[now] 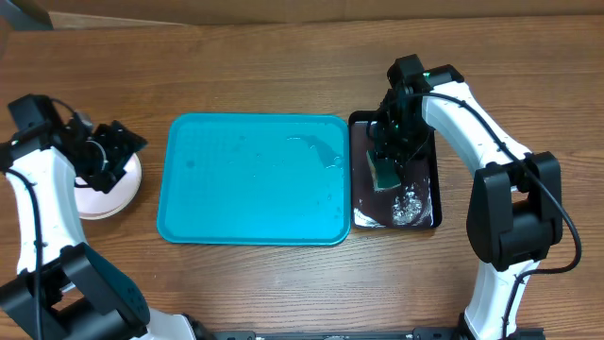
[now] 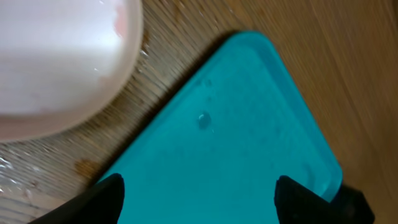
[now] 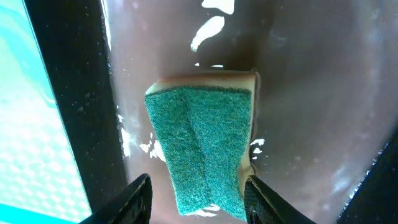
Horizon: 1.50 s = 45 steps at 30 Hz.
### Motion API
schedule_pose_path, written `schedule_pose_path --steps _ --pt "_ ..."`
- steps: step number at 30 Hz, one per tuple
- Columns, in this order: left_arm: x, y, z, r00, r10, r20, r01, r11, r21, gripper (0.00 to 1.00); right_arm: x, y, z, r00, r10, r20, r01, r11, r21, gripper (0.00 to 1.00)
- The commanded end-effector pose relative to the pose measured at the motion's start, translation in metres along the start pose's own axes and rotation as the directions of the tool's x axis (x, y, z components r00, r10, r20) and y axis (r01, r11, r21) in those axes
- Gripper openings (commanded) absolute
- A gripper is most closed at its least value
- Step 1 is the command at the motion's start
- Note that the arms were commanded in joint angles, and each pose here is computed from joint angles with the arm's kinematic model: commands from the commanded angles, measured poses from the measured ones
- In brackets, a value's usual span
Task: Clean dirty plates on tray and stack at the side
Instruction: 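Lower the sponge into the black tray and release it with the right gripper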
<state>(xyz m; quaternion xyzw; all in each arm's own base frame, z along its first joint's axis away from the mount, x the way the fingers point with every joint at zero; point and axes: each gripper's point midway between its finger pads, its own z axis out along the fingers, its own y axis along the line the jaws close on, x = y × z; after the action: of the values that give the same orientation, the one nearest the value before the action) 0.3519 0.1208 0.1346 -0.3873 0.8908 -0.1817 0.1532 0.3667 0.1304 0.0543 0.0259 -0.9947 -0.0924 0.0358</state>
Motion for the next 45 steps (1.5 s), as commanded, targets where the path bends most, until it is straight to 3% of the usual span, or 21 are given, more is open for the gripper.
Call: schedule_pose_path --steps 1,5,6,9,10,11,22,45 --pt "0.011 -0.025 -0.005 0.991 0.133 -0.012 -0.132 0.991 0.036 0.79 -0.021 0.000 -0.023 0.997 0.003 0.077 -0.002 1.000 -0.012 0.50" --pt "0.027 -0.050 0.004 0.950 0.311 -0.031 -0.309 0.949 0.060 0.79 -0.047 -0.002 -0.046 0.984 0.011 0.178 -0.005 1.000 -0.030 0.75" --pt "0.032 -0.056 0.006 0.932 0.360 -0.035 -0.357 0.932 0.068 0.79 -0.053 -0.003 -0.050 0.980 0.013 0.200 -0.007 0.999 -0.034 1.00" --pt "0.050 -0.077 0.014 0.874 0.484 -0.053 -0.478 0.873 0.093 0.80 -0.056 -0.007 -0.051 0.977 0.021 0.210 -0.014 0.999 -0.036 1.00" --pt "0.056 -0.082 0.016 0.860 0.507 -0.060 -0.501 0.860 0.098 0.93 -0.056 -0.007 -0.051 0.977 0.022 0.211 -0.015 0.999 -0.036 1.00" --pt "0.063 -0.088 0.018 0.848 0.525 -0.068 -0.518 0.849 0.105 1.00 -0.056 -0.007 -0.051 0.977 0.022 0.211 -0.015 0.999 -0.036 1.00" --pt "0.105 -0.123 0.028 0.771 0.628 -0.107 -0.610 0.776 0.160 1.00 -0.056 -0.007 -0.051 0.977 0.022 0.211 -0.015 0.999 -0.036 1.00" --pt "0.105 -0.123 0.029 0.770 0.629 -0.108 -0.611 0.775 0.160 1.00 -0.057 -0.007 -0.049 0.978 0.023 0.208 -0.016 0.999 -0.035 1.00"
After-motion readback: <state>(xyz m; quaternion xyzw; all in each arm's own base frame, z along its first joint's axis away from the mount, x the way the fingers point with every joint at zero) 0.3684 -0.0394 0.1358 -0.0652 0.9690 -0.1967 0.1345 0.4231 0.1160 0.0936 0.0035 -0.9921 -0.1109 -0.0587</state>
